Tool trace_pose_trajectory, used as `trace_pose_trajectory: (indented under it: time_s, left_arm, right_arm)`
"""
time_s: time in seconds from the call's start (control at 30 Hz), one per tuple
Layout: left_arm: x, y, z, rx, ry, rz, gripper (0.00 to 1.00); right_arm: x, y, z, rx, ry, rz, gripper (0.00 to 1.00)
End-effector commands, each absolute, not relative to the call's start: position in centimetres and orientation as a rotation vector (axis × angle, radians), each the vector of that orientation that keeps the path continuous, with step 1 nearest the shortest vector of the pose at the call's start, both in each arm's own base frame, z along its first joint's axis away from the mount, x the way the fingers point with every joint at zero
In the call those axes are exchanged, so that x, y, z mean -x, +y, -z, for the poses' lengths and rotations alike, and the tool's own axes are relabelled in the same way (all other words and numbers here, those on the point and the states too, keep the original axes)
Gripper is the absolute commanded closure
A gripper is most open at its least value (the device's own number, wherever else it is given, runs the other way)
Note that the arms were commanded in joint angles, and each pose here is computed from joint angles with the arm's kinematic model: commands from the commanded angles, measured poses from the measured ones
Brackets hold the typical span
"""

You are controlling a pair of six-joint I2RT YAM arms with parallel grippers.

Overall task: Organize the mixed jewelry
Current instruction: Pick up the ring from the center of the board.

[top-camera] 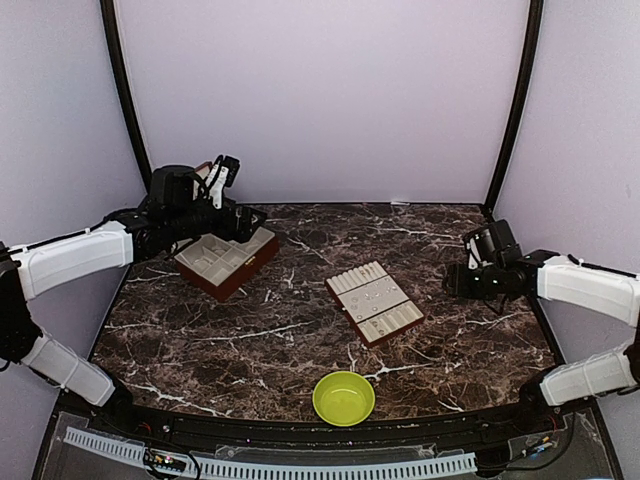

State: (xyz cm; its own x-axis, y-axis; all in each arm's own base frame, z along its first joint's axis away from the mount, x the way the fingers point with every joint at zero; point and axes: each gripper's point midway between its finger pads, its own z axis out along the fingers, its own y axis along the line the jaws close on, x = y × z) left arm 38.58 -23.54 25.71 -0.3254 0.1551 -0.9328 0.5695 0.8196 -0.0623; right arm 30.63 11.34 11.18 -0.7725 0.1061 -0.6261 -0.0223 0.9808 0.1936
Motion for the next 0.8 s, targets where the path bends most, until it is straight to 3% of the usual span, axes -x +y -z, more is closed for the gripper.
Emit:
trace_pose_trajectory:
  time_s: [0.0,0.37,0.77]
  left_arm:
    - [-38.0,-23.9,-26.3,-0.577,1.847,0.499,0.03]
    - [-37.5,-23.9,-26.9,-0.584,1.828,0.520,0.04]
    - [-37.3,-24.2,-26.9,-0.588,1.834,0.546,0.05]
  right_arm:
    - [-29.5,10.8,-7.6,-0.134,2.553,-0.238,0.43]
    - [-27.8,11.0,-4.0,-0.134,2.665,-0.229,0.72]
    - [-28.0,12.4,-2.4,-0.003,2.722,-0.164,0.85]
